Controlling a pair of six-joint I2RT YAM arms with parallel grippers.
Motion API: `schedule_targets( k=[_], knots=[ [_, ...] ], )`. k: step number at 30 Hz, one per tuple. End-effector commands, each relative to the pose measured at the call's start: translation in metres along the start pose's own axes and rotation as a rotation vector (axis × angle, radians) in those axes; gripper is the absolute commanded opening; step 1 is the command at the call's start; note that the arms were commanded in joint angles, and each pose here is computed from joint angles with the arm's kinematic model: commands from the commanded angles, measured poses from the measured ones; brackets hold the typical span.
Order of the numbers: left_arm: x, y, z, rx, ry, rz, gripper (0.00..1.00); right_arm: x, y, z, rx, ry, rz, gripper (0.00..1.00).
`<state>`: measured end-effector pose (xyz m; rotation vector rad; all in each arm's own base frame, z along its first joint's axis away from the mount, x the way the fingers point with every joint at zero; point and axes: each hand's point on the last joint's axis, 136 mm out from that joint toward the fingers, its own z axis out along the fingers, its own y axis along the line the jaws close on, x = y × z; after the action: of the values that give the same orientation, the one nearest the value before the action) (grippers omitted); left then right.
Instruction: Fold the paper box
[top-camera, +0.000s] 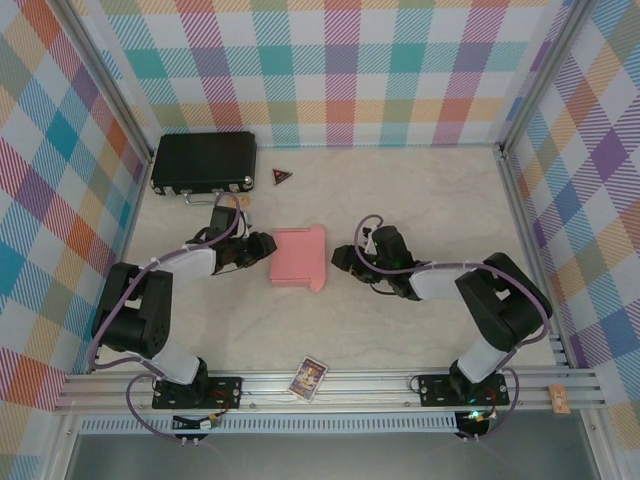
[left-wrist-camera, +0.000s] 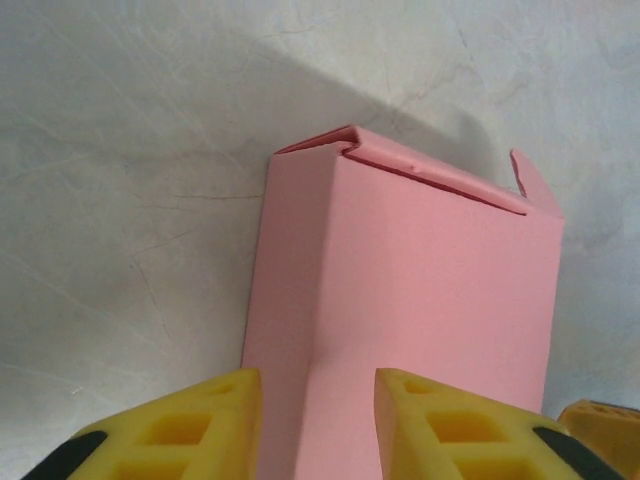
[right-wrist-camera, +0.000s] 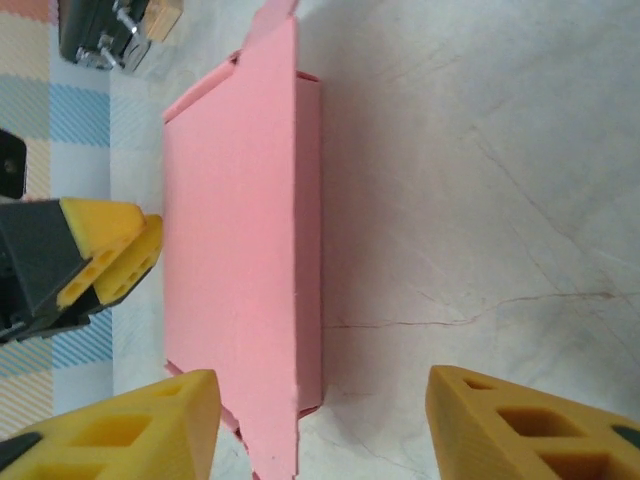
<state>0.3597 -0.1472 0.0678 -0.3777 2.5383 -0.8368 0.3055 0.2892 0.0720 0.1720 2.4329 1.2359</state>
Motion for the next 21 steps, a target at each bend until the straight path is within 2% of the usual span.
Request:
schedule_targets(
  k=[1,4,9,15,18,21],
  knots=[
    [-0.004,-0.009,-0.008,0.010,-0.013,0.049,0.41,0.002,0.018,0.012,-0.050,0.098,-0.096,0.60],
    [-0.001,-0.004,-0.002,-0.002,0.003,0.050,0.42,-0.005,0.020,0.027,-0.060,0.103,-0.097,0.61],
    [0.007,0.006,0.008,-0.013,0.030,0.043,0.45,-0.015,0.009,0.040,0.023,0.094,-0.084,0.61],
    [0.014,0.007,0.021,0.025,0.074,0.036,0.45,-0.010,0.014,0.064,-0.032,0.179,-0.074,0.61],
    [0.017,0.009,0.025,0.024,0.086,0.033,0.40,-0.009,0.017,0.071,-0.068,0.195,-0.068,0.60],
    [0.020,0.012,0.029,0.023,0.098,0.022,0.26,-0.009,0.027,0.075,-0.124,0.214,-0.069,0.58]
  ],
)
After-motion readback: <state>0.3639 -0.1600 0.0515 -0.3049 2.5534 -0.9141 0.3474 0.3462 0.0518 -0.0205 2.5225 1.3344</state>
